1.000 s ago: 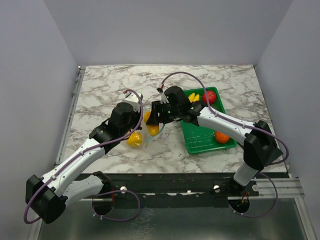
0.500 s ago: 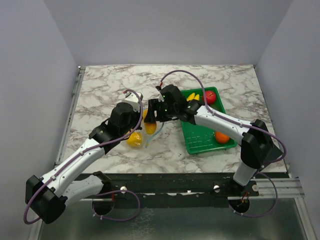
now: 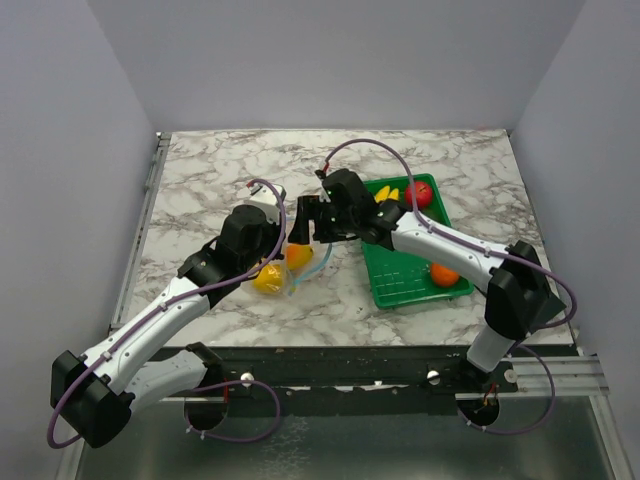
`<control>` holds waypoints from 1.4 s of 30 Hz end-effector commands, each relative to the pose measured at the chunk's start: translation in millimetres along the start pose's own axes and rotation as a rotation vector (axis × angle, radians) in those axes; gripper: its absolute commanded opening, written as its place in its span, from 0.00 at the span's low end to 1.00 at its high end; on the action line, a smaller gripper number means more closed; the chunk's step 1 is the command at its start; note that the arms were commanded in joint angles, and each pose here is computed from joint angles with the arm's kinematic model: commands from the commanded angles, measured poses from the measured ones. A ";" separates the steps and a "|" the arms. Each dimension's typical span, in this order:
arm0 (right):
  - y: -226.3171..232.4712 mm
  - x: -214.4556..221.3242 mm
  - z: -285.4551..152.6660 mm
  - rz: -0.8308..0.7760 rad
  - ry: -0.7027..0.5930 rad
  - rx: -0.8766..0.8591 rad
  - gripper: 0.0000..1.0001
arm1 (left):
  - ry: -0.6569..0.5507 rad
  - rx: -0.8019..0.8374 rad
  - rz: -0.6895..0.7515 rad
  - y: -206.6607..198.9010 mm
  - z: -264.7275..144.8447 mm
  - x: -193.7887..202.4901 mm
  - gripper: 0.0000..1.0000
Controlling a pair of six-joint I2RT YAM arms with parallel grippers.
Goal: Place the food in the zip-top bag and seal the zipper
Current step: Place the fake fruit in the zipper food storage bag, then pick up the fake fruit from the bin.
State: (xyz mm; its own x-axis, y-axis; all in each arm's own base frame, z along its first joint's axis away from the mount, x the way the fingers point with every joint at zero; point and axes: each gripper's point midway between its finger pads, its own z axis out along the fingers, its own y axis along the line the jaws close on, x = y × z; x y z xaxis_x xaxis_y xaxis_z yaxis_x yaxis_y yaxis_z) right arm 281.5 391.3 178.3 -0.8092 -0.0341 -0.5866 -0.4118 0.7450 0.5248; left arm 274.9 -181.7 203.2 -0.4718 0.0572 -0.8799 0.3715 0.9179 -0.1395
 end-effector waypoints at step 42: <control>-229.6 71.8 -180.6 0.102 0.013 1.081 0.92 | -0.018 -0.001 0.009 1.9 0.0 -3.1 0.00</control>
State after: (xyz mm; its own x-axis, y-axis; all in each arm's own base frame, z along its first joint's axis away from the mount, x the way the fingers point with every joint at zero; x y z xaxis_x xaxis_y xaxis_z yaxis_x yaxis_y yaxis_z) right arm 248.2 126.0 137.5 -0.8168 0.0435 -0.5753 0.1548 0.9771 -0.1459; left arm 275.1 -181.4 203.1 -0.4716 0.0581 -0.8799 0.3713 0.9181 -0.1384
